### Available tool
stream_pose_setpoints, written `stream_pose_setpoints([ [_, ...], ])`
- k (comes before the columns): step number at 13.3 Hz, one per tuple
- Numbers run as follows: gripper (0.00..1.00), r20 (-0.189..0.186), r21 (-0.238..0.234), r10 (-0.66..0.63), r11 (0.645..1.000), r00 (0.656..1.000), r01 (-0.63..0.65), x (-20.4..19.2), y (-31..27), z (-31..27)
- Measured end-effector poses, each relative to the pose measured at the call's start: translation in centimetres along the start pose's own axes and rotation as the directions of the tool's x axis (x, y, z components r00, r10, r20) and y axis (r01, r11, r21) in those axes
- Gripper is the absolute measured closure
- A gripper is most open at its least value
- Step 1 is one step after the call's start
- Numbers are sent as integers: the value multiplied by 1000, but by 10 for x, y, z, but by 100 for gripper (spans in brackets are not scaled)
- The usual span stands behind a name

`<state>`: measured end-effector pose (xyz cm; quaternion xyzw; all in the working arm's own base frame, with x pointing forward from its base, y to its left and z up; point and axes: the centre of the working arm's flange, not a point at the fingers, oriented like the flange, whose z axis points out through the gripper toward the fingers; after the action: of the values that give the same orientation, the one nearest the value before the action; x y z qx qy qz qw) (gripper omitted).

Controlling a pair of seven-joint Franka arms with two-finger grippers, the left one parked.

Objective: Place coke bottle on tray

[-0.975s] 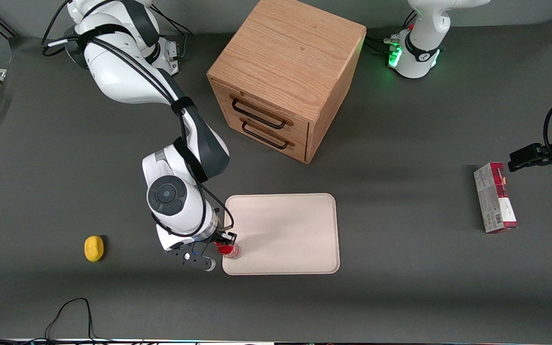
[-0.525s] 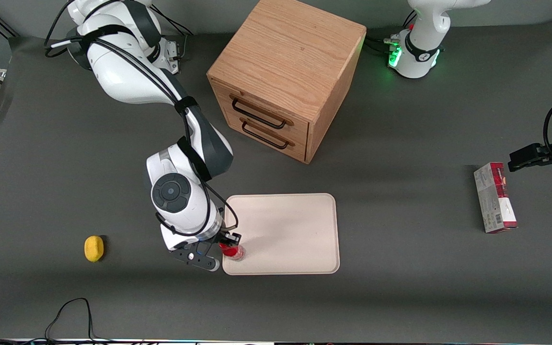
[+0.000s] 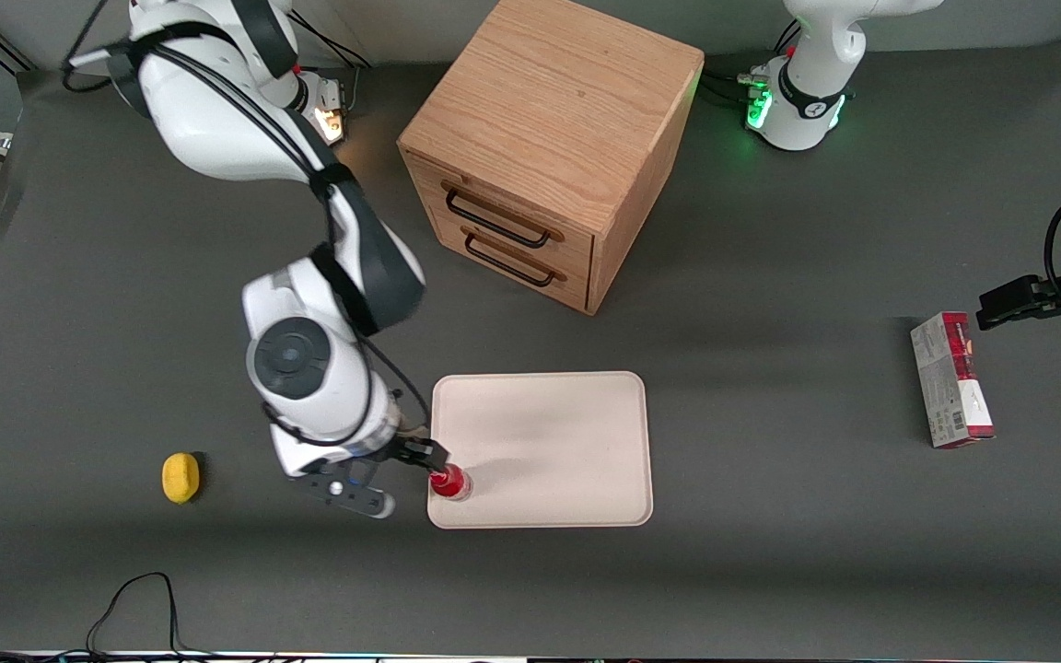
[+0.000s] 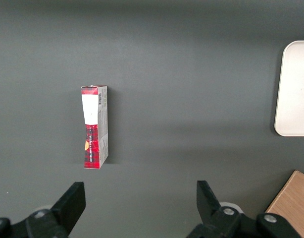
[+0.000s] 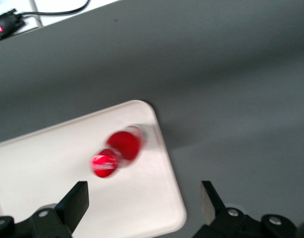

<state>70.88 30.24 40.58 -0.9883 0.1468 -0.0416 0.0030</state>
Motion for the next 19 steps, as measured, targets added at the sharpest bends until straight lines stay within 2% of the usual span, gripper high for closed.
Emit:
stream_pose_setpoints([
  [2, 0, 34, -10, -67, 998, 997, 67, 7, 57, -30],
  [5, 0, 88, 2, -176, 984, 980, 177, 0, 176, -76],
  [7, 0, 101, 18, -221, 975, 970, 220, -17, 250, -101],
  [9, 0, 92, 30, -260, 966, 961, 258, -39, 296, -123],
  [13, 0, 60, 45, -287, 957, 956, 285, -71, 307, -159],
  [19, 0, 55, 42, -308, 951, 950, 306, -76, 295, -173],
])
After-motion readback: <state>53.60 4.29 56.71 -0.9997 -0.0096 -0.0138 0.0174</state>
